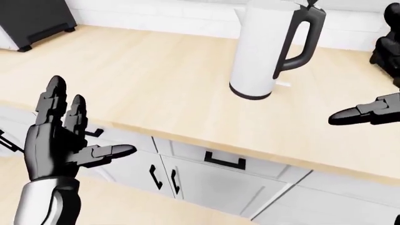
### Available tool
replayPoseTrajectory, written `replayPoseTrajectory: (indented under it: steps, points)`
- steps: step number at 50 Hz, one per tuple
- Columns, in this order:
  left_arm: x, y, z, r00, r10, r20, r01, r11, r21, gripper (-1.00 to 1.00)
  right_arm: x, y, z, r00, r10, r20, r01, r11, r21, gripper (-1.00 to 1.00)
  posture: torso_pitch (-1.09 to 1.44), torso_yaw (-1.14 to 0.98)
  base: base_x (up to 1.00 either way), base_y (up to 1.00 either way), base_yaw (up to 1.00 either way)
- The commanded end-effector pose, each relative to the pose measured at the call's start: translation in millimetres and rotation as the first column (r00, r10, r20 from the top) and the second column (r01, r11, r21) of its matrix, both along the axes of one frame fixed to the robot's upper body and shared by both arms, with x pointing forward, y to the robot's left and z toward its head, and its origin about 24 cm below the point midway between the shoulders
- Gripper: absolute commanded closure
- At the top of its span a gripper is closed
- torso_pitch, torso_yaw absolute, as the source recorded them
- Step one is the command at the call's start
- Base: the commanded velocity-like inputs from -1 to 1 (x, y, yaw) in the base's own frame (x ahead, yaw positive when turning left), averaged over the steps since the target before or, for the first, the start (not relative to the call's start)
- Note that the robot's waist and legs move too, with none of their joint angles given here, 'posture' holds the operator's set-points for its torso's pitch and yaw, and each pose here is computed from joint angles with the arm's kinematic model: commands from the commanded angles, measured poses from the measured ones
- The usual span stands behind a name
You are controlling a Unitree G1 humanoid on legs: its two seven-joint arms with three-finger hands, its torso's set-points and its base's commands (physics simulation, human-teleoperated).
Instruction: Close the lid of the electric kettle.
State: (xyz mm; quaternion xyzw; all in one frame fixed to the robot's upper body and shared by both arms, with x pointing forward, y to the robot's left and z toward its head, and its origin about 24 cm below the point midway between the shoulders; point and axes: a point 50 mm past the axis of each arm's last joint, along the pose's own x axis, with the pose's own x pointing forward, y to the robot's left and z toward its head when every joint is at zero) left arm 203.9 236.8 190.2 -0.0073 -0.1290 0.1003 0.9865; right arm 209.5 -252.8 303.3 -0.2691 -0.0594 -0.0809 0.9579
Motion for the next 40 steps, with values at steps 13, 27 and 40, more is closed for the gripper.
replayPoseTrajectory:
  steps: [13, 27, 40]
  points:
    - [6.5, 1.7, -0.8, 0.998, 0.0, 0.055, -0.001, 1.0, 0.027, -1.0, 10.4, -13.2, 43.0, 0.998, -0.057, 0.013, 0.058, 0.989, -0.134, -1.0, 0.0, 0.0, 0.0, 0.0, 0.0]
    - [1.2, -3.1, 3.3, 0.999, -0.009, 0.053, 0.007, 1.0, 0.029, -1.0, 38.4, -12.0, 65.1, 0.994, -0.07, -0.083, 0.047, 0.968, -0.247, -1.0, 0.0, 0.0, 0.0, 0.0, 0.0]
    - [-1.5, -3.2, 6.8, 0.999, -0.008, 0.05, 0.007, 1.0, 0.027, -1.0, 47.1, -15.3, 86.8, 0.987, -0.097, -0.125, 0.053, 0.948, -0.314, -1.0, 0.0, 0.0, 0.0, 0.0, 0.0]
